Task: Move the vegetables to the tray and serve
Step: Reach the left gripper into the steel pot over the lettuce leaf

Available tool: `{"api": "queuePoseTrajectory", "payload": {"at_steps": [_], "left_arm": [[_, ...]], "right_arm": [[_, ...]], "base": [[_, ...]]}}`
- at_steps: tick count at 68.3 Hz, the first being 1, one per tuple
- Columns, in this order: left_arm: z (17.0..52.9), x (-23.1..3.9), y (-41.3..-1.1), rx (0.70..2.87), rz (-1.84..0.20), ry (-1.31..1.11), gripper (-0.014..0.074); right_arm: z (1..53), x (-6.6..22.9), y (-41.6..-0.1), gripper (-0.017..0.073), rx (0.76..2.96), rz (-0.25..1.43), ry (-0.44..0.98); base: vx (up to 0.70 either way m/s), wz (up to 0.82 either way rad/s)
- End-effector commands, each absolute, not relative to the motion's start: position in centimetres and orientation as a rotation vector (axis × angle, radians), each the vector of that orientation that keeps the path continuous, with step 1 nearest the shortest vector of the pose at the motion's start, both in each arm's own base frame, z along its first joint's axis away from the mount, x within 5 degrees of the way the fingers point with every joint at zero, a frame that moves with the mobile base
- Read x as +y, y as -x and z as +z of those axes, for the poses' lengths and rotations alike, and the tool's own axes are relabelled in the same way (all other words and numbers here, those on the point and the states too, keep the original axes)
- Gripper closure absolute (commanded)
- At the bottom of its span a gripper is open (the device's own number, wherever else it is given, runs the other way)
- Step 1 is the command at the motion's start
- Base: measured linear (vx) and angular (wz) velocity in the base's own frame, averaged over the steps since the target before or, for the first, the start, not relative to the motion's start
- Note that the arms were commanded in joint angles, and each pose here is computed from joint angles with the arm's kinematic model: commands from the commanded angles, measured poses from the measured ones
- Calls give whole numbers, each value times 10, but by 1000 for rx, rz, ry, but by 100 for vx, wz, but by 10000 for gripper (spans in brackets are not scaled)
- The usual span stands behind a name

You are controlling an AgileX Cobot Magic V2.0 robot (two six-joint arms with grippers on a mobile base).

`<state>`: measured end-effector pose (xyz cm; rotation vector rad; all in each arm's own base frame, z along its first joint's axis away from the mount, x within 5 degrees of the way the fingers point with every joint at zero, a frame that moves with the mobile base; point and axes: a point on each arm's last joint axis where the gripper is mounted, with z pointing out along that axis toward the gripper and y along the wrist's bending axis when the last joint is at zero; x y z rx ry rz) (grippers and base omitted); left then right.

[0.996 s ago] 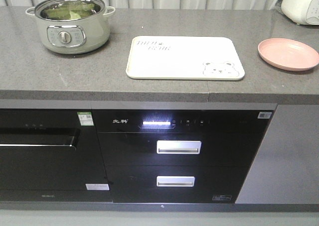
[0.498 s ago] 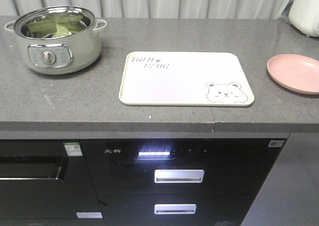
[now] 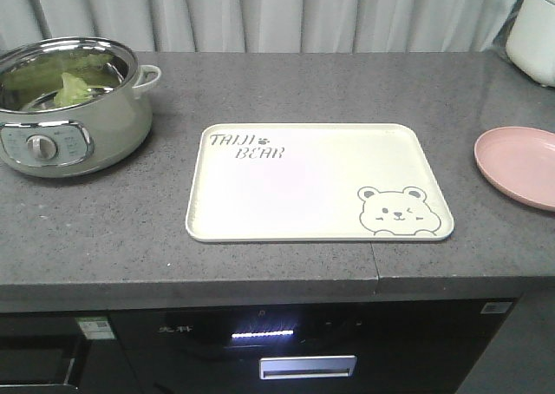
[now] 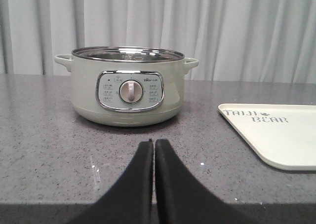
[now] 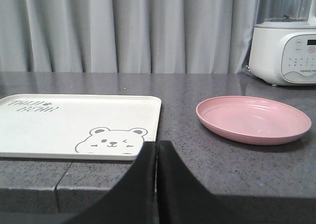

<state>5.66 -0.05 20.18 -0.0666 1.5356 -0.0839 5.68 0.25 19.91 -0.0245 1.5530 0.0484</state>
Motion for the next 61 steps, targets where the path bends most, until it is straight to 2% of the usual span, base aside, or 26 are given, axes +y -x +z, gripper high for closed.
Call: {"api": "queuePoseTrajectory", "payload": {"at_steps": [1,61], "left_arm": [[201,0,-56,1472,-89,69,600],[201,0,-56,1472,-89,69,600]], "right_arm": [[204,3,-56,564,1481,44,33],[204,3,-56,564,1482,44,33]], "base": [[18,-3],[12,0]]}}
